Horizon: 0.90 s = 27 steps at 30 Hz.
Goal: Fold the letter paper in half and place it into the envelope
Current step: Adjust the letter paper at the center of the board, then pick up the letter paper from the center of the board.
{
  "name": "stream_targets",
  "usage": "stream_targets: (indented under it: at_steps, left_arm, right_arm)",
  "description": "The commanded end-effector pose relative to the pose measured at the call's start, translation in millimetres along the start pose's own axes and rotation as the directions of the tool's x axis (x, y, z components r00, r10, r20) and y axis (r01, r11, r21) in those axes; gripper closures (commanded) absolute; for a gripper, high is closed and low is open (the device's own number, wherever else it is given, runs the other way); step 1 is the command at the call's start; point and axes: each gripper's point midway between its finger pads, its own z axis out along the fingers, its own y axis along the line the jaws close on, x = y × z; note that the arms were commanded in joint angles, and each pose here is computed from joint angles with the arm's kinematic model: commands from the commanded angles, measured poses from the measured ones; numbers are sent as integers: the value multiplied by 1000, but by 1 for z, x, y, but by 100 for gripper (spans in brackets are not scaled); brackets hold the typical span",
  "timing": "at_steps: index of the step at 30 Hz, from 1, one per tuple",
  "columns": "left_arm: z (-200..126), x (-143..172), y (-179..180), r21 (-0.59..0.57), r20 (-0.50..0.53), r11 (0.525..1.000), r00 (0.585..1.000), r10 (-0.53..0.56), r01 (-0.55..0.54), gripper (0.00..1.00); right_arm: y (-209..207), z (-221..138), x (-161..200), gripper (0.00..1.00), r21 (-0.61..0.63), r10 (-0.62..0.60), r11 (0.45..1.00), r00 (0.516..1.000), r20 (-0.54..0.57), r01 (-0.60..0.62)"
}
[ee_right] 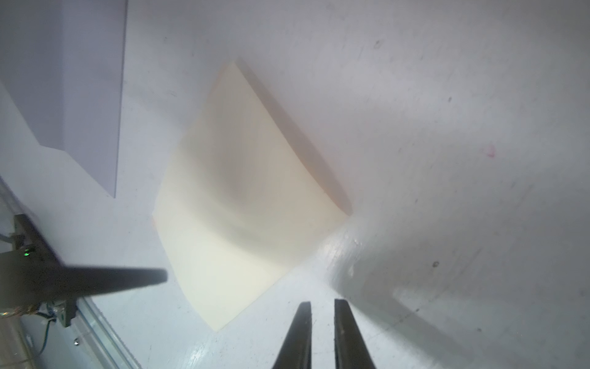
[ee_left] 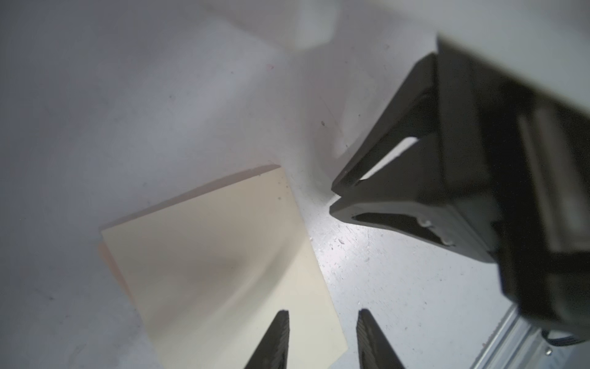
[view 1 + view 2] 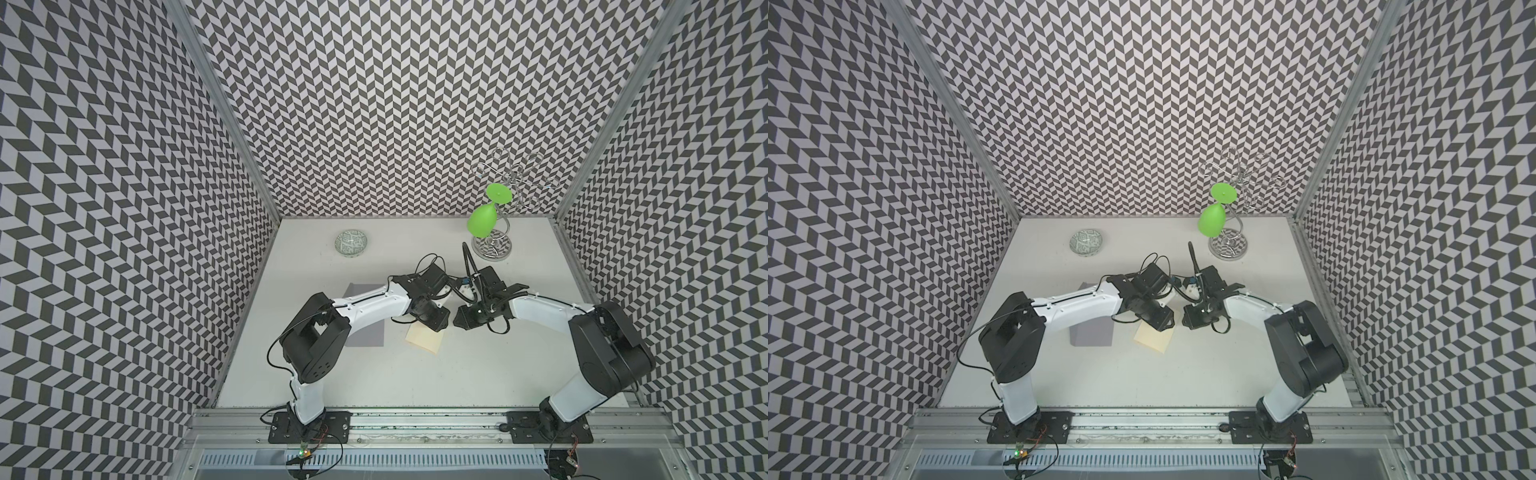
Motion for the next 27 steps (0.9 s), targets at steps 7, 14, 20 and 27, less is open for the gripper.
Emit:
stream_targets:
  at_steps: [7, 14, 20, 27]
  left_arm:
    - [-16, 26, 77, -83, 37, 982, 986, -164, 167, 51]
    - [3, 23, 85, -26, 25, 979, 979, -202, 202, 50]
    - [21, 38, 82, 9, -46, 974, 973, -227, 227, 50]
    - [30, 57, 71, 83, -87, 956, 958, -274, 281, 53]
  right_arm:
    - [14, -1, 8, 3, -205, 203, 956, 978, -50, -209]
    - [17, 8, 23, 5, -242, 272, 927, 958, -93, -287]
    - [12, 15, 36, 8, -234, 315, 913, 942, -118, -335]
    - [7, 29, 48, 10, -227, 348, 898, 924, -158, -377]
